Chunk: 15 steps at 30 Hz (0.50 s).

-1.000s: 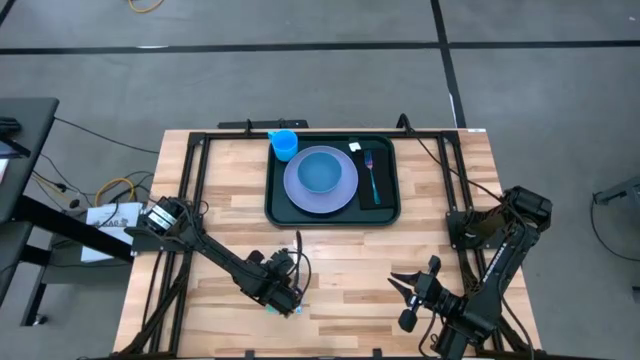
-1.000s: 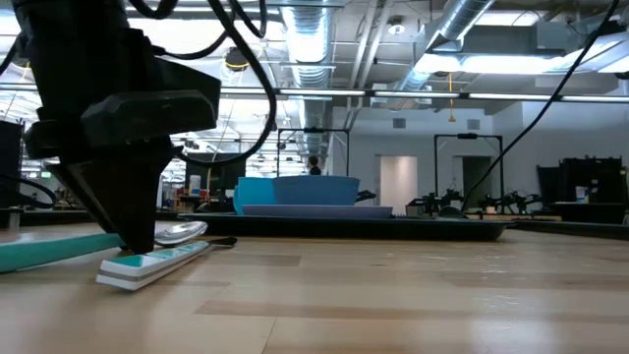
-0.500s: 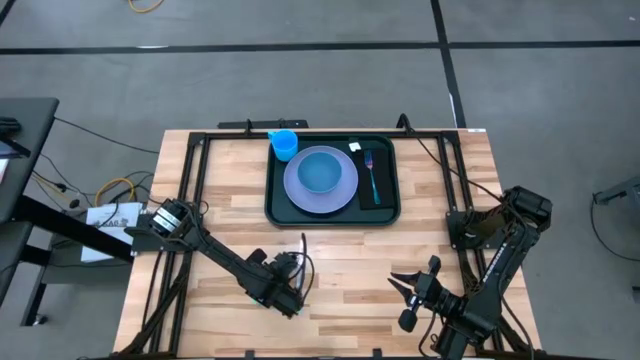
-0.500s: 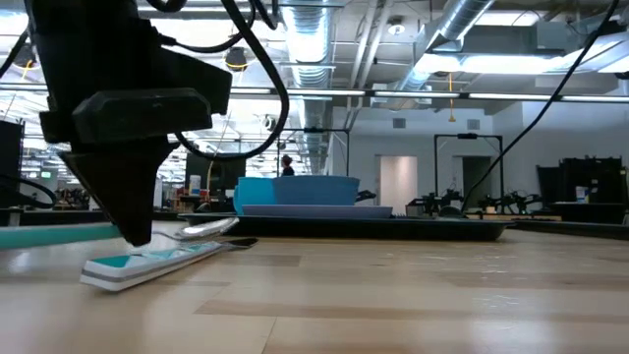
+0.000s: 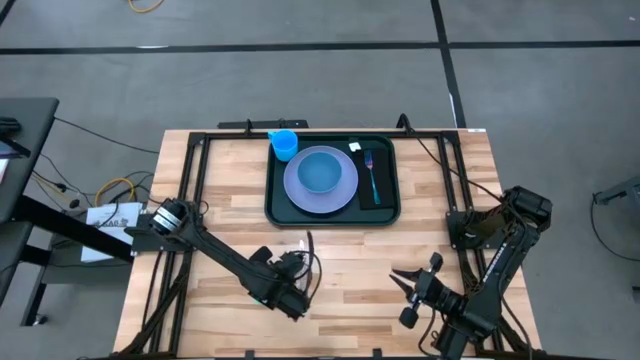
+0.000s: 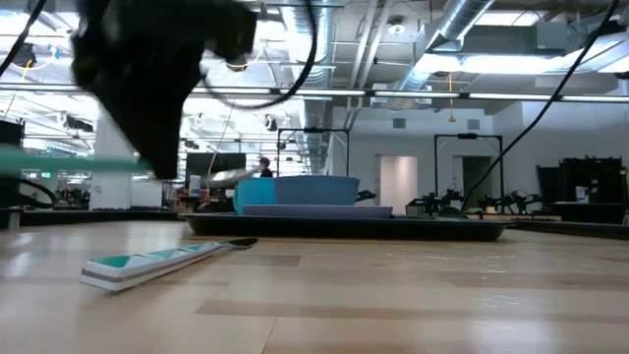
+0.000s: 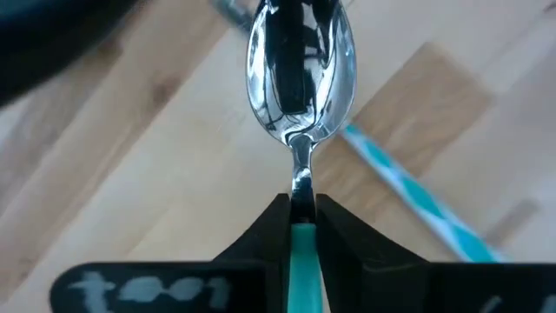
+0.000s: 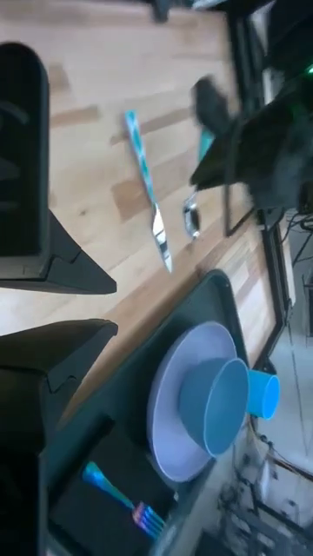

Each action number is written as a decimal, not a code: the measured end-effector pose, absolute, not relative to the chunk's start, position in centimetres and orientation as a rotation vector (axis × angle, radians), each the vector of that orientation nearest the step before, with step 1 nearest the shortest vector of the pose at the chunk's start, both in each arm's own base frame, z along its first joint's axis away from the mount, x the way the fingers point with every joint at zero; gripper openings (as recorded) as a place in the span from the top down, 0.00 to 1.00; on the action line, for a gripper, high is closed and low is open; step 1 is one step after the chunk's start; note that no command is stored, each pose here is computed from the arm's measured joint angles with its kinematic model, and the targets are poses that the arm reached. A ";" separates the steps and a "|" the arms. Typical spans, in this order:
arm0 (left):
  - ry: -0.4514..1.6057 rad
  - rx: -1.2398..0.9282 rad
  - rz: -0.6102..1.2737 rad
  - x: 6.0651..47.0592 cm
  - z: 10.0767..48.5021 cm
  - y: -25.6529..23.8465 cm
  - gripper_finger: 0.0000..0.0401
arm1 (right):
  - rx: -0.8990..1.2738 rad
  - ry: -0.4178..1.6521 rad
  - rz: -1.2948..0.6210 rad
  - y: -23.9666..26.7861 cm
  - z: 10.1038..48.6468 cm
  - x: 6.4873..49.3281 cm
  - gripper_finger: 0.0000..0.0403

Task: Set up tray
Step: Put the spoon on top of the table napkin to the left of the table fork on the tray

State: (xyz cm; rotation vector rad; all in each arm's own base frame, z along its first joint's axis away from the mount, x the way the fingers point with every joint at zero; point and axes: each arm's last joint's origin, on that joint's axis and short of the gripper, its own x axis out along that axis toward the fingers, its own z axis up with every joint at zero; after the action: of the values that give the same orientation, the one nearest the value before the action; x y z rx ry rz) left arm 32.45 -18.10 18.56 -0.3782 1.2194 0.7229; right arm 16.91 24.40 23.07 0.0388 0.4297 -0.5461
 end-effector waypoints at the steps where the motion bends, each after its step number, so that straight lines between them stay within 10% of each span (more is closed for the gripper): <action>1: 1.215 -0.373 0.713 32.7 19.2 -18.1 0.95 | 0.017 0.439 -0.550 24.2 23.1 16.9 0.87; 15: 1.005 -0.531 0.583 38.5 29.2 -13.7 0.95 | -0.112 0.843 -0.749 21.3 23.1 15.7 0.87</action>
State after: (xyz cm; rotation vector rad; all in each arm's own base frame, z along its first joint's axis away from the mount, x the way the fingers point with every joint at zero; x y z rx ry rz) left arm 38.51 -13.67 29.25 -0.5305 1.0055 0.5829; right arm 15.68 21.35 23.08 -0.1120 0.8431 -0.7486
